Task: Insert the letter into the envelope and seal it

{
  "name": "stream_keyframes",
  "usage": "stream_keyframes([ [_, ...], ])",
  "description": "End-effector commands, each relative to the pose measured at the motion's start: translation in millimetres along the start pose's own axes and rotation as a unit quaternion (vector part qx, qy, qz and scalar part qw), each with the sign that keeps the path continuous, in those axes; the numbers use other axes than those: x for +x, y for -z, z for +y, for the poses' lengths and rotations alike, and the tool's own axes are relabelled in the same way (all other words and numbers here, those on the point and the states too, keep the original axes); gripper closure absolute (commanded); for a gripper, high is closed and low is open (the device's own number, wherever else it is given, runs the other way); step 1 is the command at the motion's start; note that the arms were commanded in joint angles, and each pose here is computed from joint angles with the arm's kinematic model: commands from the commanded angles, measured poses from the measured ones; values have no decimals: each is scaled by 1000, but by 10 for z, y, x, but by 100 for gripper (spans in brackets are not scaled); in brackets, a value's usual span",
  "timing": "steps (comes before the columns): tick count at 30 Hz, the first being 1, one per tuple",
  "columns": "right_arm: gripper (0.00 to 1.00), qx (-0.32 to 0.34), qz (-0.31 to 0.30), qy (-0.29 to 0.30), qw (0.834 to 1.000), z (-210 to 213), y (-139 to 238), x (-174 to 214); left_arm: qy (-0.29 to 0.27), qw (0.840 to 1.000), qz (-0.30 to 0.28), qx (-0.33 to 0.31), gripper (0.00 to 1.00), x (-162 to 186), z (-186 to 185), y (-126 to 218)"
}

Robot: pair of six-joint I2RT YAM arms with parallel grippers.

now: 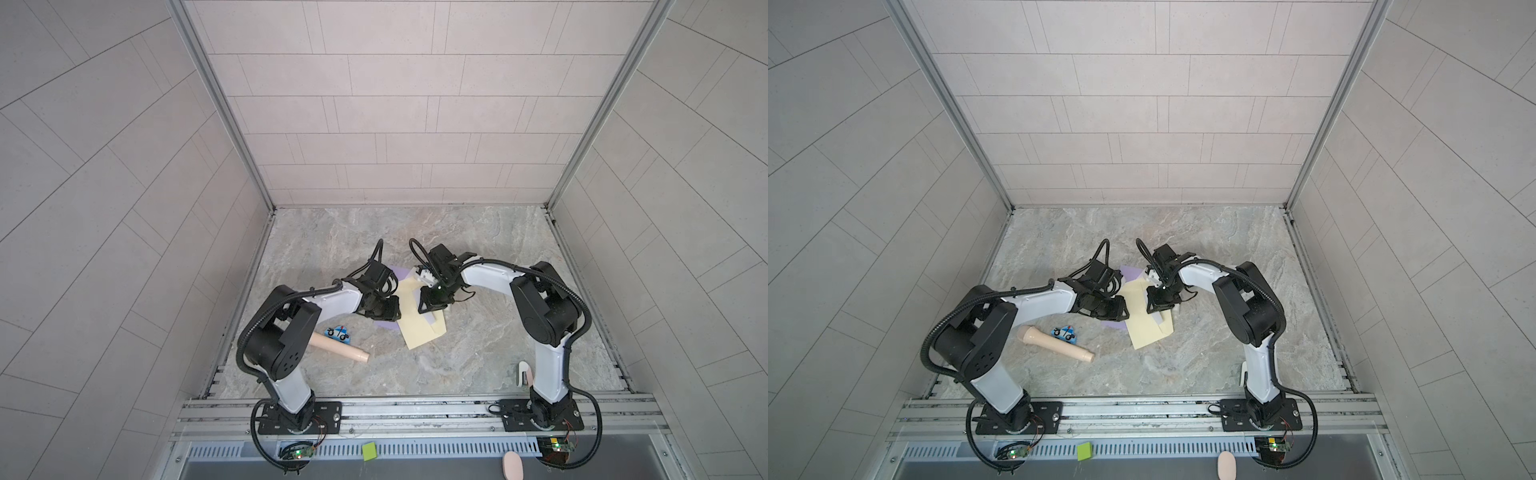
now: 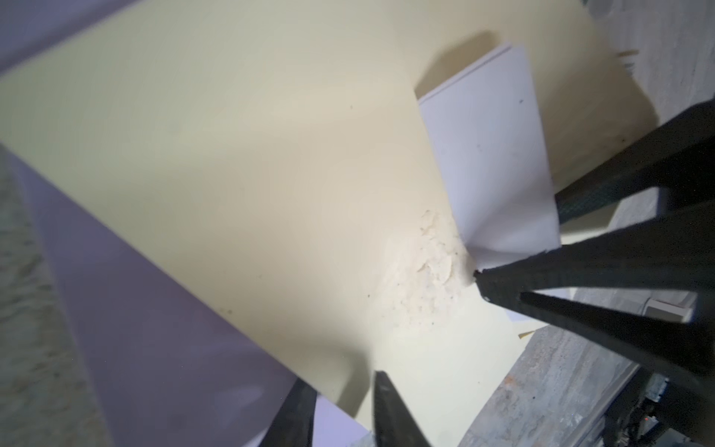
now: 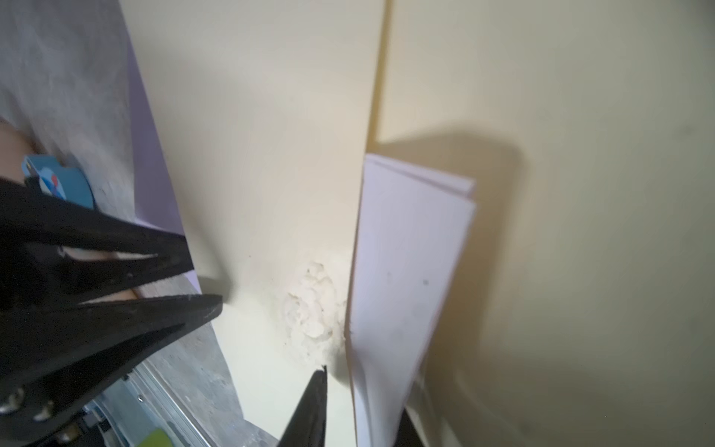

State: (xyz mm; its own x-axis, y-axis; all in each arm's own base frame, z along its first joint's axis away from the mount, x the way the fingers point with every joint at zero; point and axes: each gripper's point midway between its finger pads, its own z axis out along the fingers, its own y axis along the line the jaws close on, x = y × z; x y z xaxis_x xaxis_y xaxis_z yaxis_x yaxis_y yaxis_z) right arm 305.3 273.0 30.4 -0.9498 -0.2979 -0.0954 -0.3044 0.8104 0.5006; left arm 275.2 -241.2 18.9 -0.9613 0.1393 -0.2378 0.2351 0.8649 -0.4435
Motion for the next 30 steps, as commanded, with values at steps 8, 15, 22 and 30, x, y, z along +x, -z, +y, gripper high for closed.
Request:
stream_keyframes([
  [8, 22, 58, -45, 3, 997, 0, 334, -173, 9, 998, 9, -64, 84, 92, 297, -168],
  [15, 22, 55, -38, -6, 998, -31, 256, -231, 4, 998, 5, -56, 84, 57, 252, -165],
  [22, 24, 9, -3, -23, 1000, 9, 50, -163, 3, 999, -4, -32, 85, -18, 142, -192],
  [30, 25, -68, 20, -12, 997, 240, -12, -116, 4, 1000, 0, -29, 85, -44, 127, -269],
])
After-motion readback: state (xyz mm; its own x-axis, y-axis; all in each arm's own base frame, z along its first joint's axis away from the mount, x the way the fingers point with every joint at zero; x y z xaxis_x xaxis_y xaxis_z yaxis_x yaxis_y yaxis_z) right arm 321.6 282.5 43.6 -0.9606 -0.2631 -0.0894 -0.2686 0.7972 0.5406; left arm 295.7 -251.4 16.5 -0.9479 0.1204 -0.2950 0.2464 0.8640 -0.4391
